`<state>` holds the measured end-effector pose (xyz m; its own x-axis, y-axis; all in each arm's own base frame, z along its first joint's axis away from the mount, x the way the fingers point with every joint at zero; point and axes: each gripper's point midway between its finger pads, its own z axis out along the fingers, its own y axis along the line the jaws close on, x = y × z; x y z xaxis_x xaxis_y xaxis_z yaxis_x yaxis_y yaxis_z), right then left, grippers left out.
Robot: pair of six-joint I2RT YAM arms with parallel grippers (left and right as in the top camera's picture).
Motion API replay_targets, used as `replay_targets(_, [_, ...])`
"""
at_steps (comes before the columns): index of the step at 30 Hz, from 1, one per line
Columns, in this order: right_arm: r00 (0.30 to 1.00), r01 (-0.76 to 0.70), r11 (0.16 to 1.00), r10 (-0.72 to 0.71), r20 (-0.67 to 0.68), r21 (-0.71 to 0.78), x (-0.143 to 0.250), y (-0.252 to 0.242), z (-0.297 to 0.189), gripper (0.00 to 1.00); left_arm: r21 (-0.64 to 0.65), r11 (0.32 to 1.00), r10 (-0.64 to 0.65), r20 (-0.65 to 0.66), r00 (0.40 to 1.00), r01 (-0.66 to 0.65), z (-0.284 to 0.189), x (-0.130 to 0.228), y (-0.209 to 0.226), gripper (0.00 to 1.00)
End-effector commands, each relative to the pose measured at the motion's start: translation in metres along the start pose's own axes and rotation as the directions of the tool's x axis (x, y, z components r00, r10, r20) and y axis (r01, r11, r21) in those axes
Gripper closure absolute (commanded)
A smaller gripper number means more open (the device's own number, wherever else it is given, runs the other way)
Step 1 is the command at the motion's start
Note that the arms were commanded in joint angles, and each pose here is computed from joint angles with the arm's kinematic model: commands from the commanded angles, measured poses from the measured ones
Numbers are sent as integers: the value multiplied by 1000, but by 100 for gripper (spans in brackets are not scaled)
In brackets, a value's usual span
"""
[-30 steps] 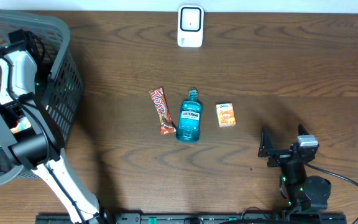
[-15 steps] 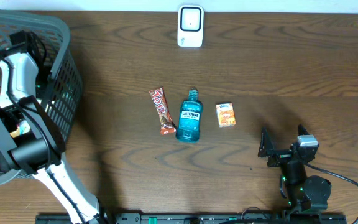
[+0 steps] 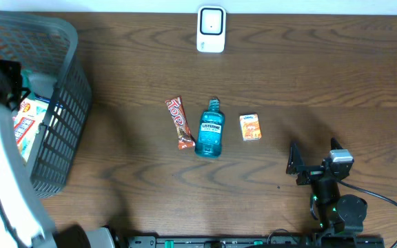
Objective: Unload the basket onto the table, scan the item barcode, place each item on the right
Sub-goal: 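Reach the left gripper back into the basket toward the remaining items, then grasp the mint-green wipes pack and place it between bottle and Kleenex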
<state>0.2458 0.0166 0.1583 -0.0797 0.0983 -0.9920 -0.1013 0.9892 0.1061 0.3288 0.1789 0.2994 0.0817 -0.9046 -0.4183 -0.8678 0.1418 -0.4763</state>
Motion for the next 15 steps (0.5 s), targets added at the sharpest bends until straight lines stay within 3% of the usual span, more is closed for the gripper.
replay_targets(1, [1000, 9, 1000, -9, -2, -5, 1, 1, 0, 1, 138, 987, 78, 41, 996, -83, -57, 8, -12, 93])
replay_targets(5, [1000, 9, 1000, -9, -2, -5, 1, 1, 0, 1, 249, 952, 187, -2, 982, -181, -104, 49, -18, 92])
replay_targets(9, [1000, 9, 1000, -9, -2, -5, 1, 1, 0, 1, 330, 884, 381, -100, 919, -330, -131, 116, -20, 93])
replay_targets(13, [1000, 10, 1000, -10, -2, -5, 1, 1, 0, 1, 391, 784, 579, -182, 795, -481, -141, 188, -19, 93])
replay_targets(15, [1000, 9, 1000, -9, -2, -5, 1, 1, 0, 1, 414, 717, 677, -222, 702, -561, -140, 234, -15, 93])
